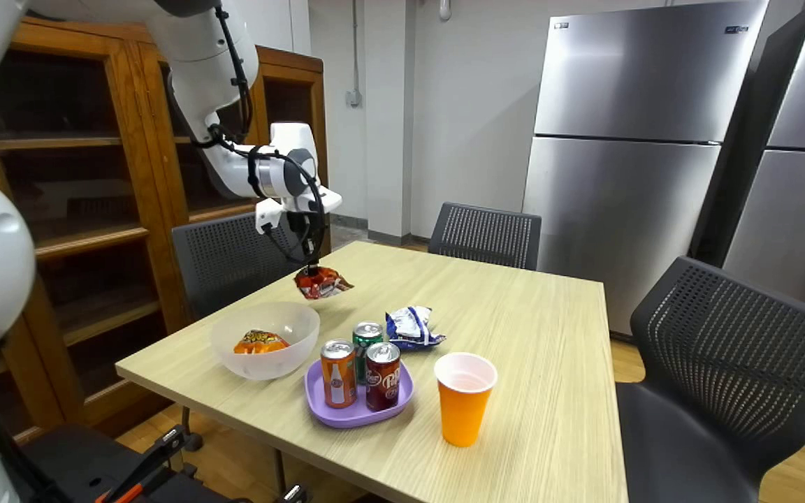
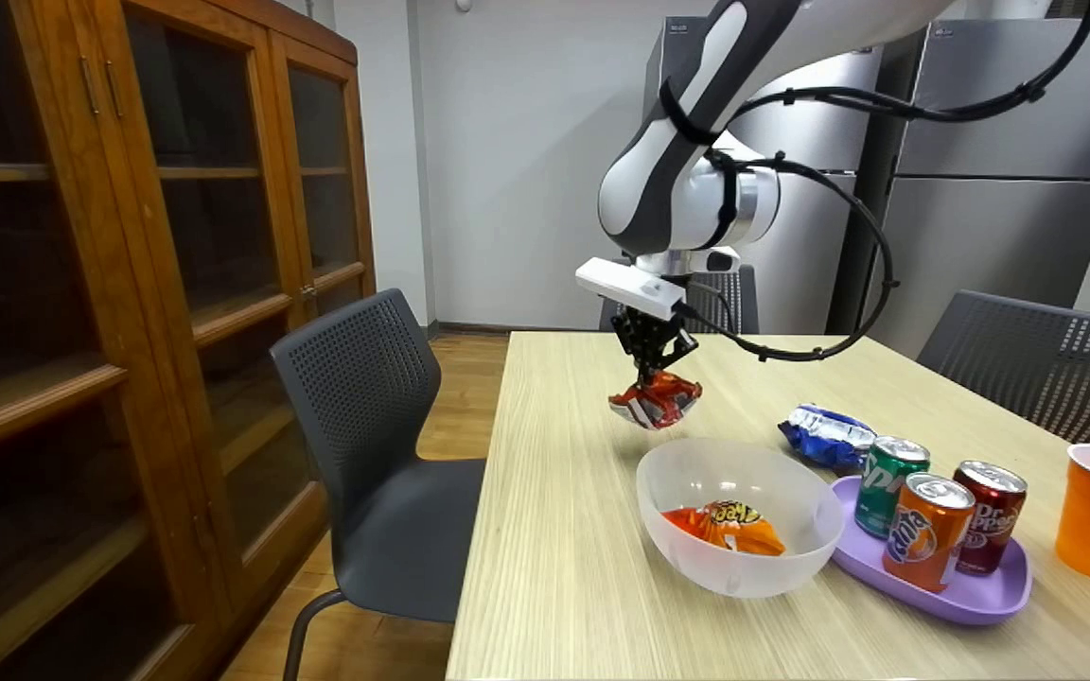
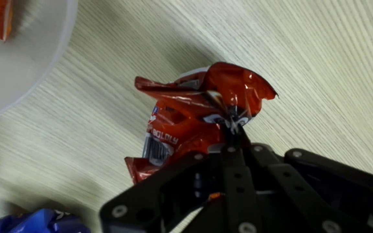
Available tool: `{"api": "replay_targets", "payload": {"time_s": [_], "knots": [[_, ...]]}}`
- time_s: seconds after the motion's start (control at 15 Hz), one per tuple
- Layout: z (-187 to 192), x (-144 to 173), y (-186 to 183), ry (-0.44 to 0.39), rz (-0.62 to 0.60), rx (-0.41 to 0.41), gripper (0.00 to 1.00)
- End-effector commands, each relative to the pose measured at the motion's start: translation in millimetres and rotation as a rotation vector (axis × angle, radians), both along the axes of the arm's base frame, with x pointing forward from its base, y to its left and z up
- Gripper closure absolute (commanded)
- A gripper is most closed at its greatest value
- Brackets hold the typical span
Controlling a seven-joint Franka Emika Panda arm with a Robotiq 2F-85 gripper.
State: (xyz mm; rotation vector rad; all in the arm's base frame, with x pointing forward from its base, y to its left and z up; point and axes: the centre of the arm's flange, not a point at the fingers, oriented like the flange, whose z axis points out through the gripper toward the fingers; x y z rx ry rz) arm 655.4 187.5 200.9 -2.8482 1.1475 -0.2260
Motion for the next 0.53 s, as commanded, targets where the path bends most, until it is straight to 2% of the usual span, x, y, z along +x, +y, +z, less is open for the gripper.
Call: {"api": "replay_targets", "payload": {"time_s": [0.0, 0.47], "knots": [[44.4, -38.7, -11.5, -0.021, 0.006, 0.028, 1.0], [83.7, -99.0, -33.9, -0.033, 0.037, 0.028, 1.0]]}}
